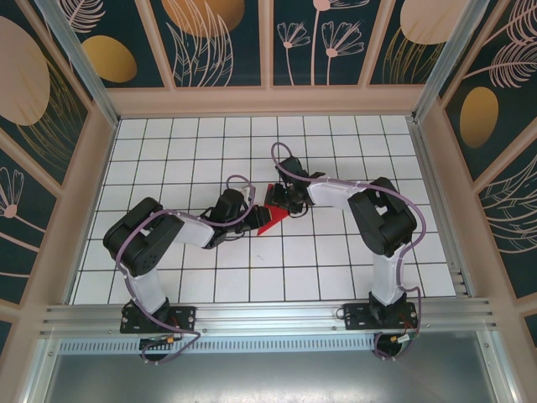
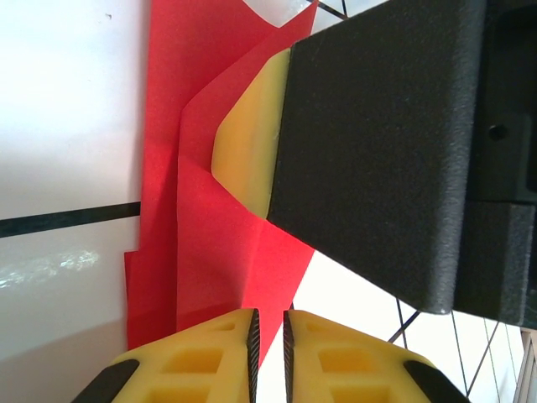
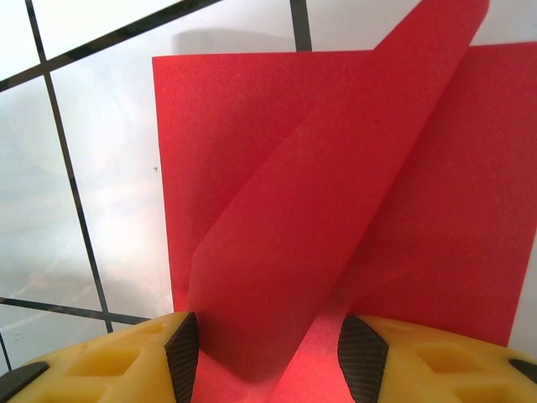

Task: Fold a paper plane with a square sheet of paper (pick it up from the middle)
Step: Fourth fold the wing at the center of the table.

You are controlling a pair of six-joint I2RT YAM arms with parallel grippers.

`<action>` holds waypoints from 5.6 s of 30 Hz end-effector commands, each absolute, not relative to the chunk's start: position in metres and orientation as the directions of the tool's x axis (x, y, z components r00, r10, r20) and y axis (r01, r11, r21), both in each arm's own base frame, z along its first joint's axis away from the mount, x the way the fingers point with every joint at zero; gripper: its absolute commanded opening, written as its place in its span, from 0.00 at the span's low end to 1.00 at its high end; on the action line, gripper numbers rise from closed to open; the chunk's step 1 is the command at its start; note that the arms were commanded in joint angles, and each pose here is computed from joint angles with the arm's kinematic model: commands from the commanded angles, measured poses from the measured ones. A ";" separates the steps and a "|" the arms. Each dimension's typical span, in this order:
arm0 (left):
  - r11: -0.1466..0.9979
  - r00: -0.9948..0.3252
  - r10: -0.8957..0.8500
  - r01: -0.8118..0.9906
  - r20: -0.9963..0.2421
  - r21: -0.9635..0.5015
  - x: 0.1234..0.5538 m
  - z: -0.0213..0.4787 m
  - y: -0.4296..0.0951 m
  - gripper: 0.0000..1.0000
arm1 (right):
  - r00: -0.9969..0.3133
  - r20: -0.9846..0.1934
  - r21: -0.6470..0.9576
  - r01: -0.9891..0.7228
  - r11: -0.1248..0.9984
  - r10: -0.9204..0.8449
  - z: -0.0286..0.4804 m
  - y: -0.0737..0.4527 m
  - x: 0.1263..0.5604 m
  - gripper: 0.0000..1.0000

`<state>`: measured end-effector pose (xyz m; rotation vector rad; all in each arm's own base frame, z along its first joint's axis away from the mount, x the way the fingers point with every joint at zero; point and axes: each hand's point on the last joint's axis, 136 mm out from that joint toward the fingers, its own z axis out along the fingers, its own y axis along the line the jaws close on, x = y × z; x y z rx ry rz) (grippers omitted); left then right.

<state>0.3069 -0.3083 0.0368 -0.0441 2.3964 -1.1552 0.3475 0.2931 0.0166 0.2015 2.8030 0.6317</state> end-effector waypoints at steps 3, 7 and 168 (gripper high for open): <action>0.679 -0.897 -0.239 0.119 -0.372 -0.724 0.305 0.020 -0.300 0.17 | -0.981 -0.091 0.264 0.140 0.954 0.169 -0.054 0.255 0.311 0.54; 0.691 -0.899 -0.241 0.107 -0.367 -0.715 0.306 0.016 -0.298 0.16 | -0.982 -0.088 0.297 0.136 0.945 0.169 -0.046 0.260 0.315 0.54; 0.849 -0.924 -0.260 -0.080 -0.281 -0.522 0.304 -0.039 -0.253 0.00 | -0.966 -0.257 0.693 -0.215 0.688 -0.043 0.054 0.323 0.339 0.02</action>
